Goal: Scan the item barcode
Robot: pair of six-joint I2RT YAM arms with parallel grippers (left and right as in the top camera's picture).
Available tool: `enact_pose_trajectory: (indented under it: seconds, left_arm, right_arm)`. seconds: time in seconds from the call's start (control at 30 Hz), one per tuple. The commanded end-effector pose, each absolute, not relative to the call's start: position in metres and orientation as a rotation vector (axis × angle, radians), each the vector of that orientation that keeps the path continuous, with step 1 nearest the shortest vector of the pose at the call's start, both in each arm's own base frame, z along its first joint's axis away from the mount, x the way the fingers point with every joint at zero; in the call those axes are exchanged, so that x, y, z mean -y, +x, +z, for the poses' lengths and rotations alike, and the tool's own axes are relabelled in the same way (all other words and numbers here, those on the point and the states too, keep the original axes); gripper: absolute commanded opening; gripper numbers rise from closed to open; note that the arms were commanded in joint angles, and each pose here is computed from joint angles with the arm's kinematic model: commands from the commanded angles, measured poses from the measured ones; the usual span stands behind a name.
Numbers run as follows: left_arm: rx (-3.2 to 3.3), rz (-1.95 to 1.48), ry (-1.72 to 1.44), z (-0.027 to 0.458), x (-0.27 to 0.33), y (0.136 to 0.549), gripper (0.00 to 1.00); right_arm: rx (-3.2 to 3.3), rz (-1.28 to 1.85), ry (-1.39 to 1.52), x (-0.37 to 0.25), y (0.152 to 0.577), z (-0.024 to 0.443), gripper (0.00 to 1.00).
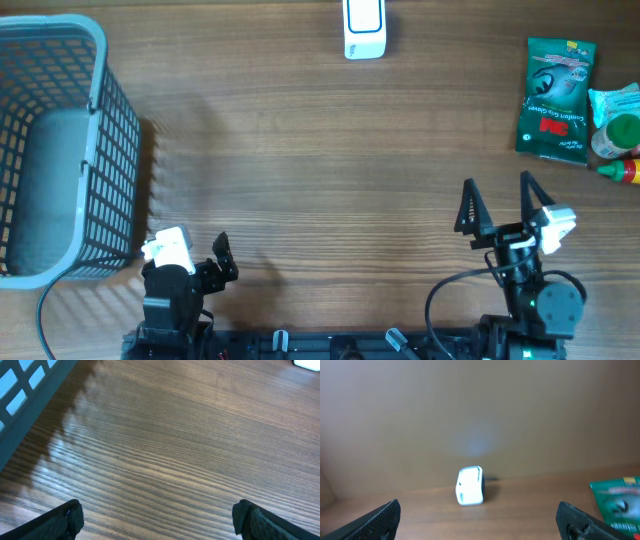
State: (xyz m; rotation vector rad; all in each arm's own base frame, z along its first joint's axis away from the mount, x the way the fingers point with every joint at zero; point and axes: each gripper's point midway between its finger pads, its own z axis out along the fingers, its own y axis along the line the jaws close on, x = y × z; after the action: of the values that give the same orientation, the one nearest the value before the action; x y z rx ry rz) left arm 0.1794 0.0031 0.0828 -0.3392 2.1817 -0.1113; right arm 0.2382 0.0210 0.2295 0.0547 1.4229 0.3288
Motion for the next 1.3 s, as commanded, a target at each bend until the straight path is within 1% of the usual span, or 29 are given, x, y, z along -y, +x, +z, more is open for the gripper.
enact_pose_trajectory:
  seconds: [0.0,0.13,0.83,0.9,1.0,1.1,1.17,1.27]
  left_arm:
    - [-2.179,-0.114,-0.316,0.083,-0.001,0.18,1.0]
    - [-2.179,-0.114,-0.316,0.083,-0.001,0.18,1.0]
    - [-2.178,-0.124,-0.314,0.083,0.0,0.18,1.0]
    - [-2.11,-0.168,-0.303,0.098,0.005,0.19,1.0]
    - [-1.859,-0.191,-0.236,0.155,0.008,0.216,1.0]
    - [-1.7,-0.128,-0.089,0.196,0.012,0.225,1.0]
    - [-1.693,-0.109,-0.073,0.197,0.011,0.225,1.0]
    - [-1.672,-0.096,-0.089,0.187,0.007,0.233,1.0]
  right_arm:
    - [-1.441,0.311,0.105,-0.014,0.242,0.212,1.0]
    - [-1.559,0.318,0.134,-0.014,0.245,0.178,1.0]
    - [-1.558,0.319,0.133,-0.014,0.245,0.179,1.0]
    - [-1.558,0.318,0.133,-0.014,0.245,0.179,1.0]
    - [-1.558,0.319,0.133,-0.014,0.245,0.179,1.0]
    - [-1.558,0.319,0.133,-0.014,0.245,0.179,1.0]
    - [-1.558,0.319,0.133,-0.014,0.245,0.179,1.0]
    - [-1.558,0.318,0.133,-0.014,0.245,0.179,1.0]
